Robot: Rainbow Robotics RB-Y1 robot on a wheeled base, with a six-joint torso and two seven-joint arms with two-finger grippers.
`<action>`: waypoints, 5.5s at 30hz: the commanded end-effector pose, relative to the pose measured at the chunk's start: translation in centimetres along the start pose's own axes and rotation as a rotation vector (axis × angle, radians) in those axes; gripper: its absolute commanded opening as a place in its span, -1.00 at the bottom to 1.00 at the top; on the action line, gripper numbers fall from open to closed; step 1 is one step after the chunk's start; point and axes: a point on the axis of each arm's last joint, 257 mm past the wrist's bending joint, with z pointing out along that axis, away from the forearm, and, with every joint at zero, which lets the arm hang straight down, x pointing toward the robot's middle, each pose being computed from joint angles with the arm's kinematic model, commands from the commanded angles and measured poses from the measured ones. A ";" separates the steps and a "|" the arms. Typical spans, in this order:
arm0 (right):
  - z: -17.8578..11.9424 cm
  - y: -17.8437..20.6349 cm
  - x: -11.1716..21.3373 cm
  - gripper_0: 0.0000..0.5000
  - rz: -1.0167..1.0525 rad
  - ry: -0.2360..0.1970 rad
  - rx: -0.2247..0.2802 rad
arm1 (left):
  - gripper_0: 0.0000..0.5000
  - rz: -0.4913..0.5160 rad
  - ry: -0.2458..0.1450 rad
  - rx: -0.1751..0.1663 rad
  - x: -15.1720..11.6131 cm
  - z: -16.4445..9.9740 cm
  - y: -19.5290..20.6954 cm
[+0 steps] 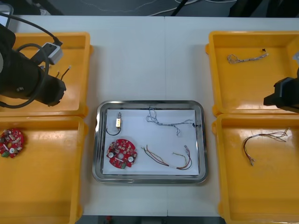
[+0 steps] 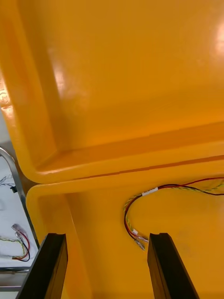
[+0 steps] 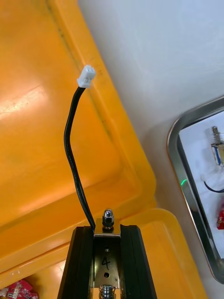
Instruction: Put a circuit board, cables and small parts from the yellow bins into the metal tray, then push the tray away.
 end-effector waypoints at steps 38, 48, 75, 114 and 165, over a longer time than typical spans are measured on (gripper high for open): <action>2.3 -7.2 1.7 1.00 -0.072 -0.084 0.221 | -1.00 -0.217 -0.014 -0.042 1.3 5.0 -14.2; 2.3 -6.8 1.7 1.00 -0.084 -0.083 0.194 | -1.00 -0.231 0.005 -0.010 -0.4 6.6 -16.8; 1.8 -6.5 1.3 1.00 -0.123 -0.090 0.168 | -1.00 -0.266 0.078 -0.022 -0.5 10.4 -20.0; 2.4 -5.8 4.5 1.00 -0.159 0.010 0.101 | -1.00 -0.334 0.060 0.007 -1.4 11.9 -21.7; 2.1 -5.7 4.2 1.00 -0.166 0.004 0.107 | 1.00 -0.360 0.028 0.047 -3.3 -0.6 -12.5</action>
